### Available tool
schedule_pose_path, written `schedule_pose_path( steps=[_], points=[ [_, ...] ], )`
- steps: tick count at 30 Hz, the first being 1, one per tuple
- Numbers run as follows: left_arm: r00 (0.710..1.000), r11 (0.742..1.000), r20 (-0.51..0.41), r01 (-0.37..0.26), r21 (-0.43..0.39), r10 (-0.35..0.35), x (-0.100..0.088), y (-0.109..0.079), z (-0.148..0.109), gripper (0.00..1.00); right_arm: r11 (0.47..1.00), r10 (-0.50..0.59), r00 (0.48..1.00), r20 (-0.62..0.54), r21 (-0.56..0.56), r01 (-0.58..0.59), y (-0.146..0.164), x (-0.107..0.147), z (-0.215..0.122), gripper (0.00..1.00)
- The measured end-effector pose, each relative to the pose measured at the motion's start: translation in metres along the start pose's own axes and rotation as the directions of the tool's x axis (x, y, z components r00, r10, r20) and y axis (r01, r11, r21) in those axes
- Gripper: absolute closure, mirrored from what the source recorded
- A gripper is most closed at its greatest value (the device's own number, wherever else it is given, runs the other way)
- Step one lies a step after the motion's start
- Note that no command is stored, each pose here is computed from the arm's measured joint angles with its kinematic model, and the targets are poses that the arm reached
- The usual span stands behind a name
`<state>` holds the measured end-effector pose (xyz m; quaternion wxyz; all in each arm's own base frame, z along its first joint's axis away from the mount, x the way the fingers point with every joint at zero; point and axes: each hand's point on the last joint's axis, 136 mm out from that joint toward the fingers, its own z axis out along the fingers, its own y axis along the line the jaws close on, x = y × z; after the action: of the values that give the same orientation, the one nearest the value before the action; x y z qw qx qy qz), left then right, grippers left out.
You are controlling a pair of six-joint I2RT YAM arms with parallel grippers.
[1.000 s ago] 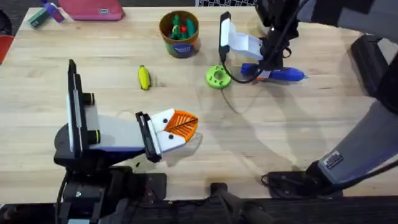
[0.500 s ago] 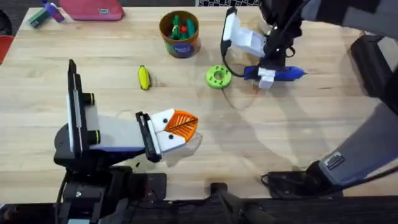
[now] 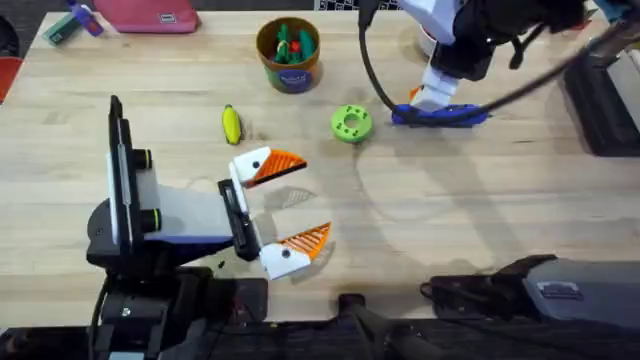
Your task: Pick up the gripper from the table and insert it into the empty holder that is missing its gripper. Then pick up a screw, insert it into the mounting hole, and use the screwdriver to tighten it. Finally, clean up the table by picking up the vegetable and placing it into the bucket.
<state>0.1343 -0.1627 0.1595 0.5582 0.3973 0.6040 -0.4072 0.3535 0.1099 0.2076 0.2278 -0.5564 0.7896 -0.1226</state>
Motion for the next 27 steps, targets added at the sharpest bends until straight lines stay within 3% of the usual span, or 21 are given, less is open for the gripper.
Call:
schedule_pose_path(
  steps=[8, 11, 14, 18, 22, 25, 27],
  points=[
    [0.998, 0.993, 0.019, 0.061, -0.101, -0.059, -0.005, 0.018, -0.001, 0.015, 0.992, 0.120, 0.974, 0.194, 0.007, -0.123, 0.027, -0.044, -0.059, 0.009],
    [0.994, 0.980, 0.022, 0.105, -0.169, -0.102, -0.009, 0.028, -0.004, 0.016, 0.979, 0.198, 0.941, 0.273, -0.003, -0.205, 0.036, -0.054, -0.087, 0.009],
    [0.991, 0.955, 0.021, 0.131, -0.266, -0.130, -0.025, 0.037, -0.013, 0.016, 0.946, 0.310, 0.886, 0.346, -0.022, -0.323, 0.037, -0.053, -0.117, 0.008],
    [0.987, 0.905, -0.008, 0.146, -0.400, -0.162, -0.050, 0.043, -0.030, 0.015, 0.887, 0.440, 0.802, 0.403, -0.056, -0.458, 0.041, -0.038, -0.151, 0.008],
    [0.971, 0.837, -0.072, 0.157, -0.524, -0.227, -0.067, 0.056, -0.045, 0.015, 0.848, 0.499, 0.741, 0.450, -0.076, -0.525, 0.047, -0.022, -0.178, 0.008],
    [0.941, 0.779, -0.122, 0.182, -0.600, -0.314, -0.075, 0.073, -0.053, 0.016, 0.821, 0.534, 0.705, 0.467, -0.086, -0.565, 0.056, -0.007, -0.183, 0.008],
    [0.904, 0.732, -0.159, 0.206, -0.649, -0.396, -0.076, 0.087, -0.058, 0.015, 0.795, 0.567, 0.684, 0.458, -0.088, -0.600, 0.065, 0.007, -0.178, 0.008]
  ],
)
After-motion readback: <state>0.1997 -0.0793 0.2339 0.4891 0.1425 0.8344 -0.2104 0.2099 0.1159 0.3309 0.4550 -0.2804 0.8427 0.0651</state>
